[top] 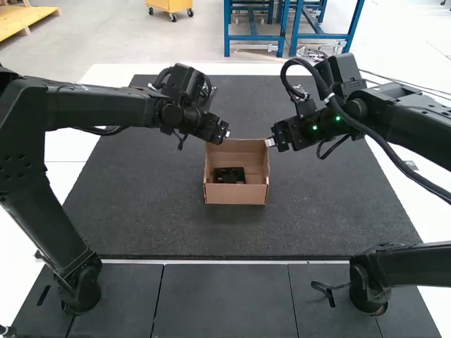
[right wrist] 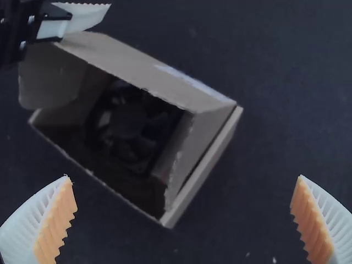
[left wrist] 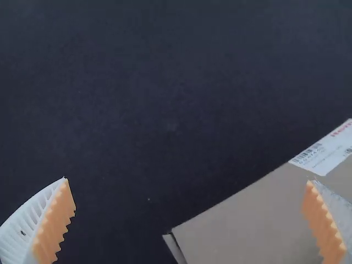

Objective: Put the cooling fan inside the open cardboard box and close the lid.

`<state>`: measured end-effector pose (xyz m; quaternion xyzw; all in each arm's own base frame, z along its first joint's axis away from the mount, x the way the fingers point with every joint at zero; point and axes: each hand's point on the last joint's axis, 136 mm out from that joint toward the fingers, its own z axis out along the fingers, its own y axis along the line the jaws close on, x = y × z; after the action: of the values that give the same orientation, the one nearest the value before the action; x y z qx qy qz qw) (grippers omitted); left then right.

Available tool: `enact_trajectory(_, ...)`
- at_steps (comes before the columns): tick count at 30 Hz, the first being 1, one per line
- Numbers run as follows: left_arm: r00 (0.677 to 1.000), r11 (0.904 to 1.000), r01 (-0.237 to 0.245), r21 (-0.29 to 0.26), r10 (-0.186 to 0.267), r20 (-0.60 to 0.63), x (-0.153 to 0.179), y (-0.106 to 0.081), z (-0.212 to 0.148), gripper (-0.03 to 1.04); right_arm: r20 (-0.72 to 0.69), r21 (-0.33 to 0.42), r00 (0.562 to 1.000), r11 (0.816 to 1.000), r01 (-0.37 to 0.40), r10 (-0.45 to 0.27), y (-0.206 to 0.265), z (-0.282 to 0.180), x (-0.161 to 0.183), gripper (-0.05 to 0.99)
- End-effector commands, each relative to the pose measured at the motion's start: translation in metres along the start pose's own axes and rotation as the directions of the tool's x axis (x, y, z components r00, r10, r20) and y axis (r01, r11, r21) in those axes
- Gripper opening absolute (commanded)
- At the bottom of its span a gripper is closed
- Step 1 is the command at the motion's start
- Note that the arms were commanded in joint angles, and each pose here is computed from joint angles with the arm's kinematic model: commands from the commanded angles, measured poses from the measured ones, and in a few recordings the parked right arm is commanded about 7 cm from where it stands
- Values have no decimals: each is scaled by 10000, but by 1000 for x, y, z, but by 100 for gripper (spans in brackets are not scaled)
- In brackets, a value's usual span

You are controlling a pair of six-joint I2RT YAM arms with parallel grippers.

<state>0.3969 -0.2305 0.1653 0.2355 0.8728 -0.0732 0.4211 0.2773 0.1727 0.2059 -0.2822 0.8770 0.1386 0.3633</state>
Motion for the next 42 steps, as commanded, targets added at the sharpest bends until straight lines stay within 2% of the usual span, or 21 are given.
enact_trajectory(1,9995,9986,-295,429,290,140,-8,-11,-3,97,396,-8,9992,10000,-17,18,-3,-7,-16,89)
enact_trajectory(5,9992,9973,-323,667,337,-202,1,-16,-3,97,337,-28,9994,10000,-11,12,-3,-5,-16,89)
enact_trajectory(22,9940,9952,-317,922,411,-1017,34,-20,2,97,41,-140,9998,9998,-170,170,-5,-1,-11,89)
enact_trajectory(34,9916,9912,-384,1267,534,-1174,56,-41,6,97,-119,-167,9996,9996,-246,244,-5,1,-6,89)
enact_trajectory(42,9878,9911,-413,1263,595,-1442,78,-43,16,97,-185,-324,9993,9989,-339,333,-2,1,-4,89)
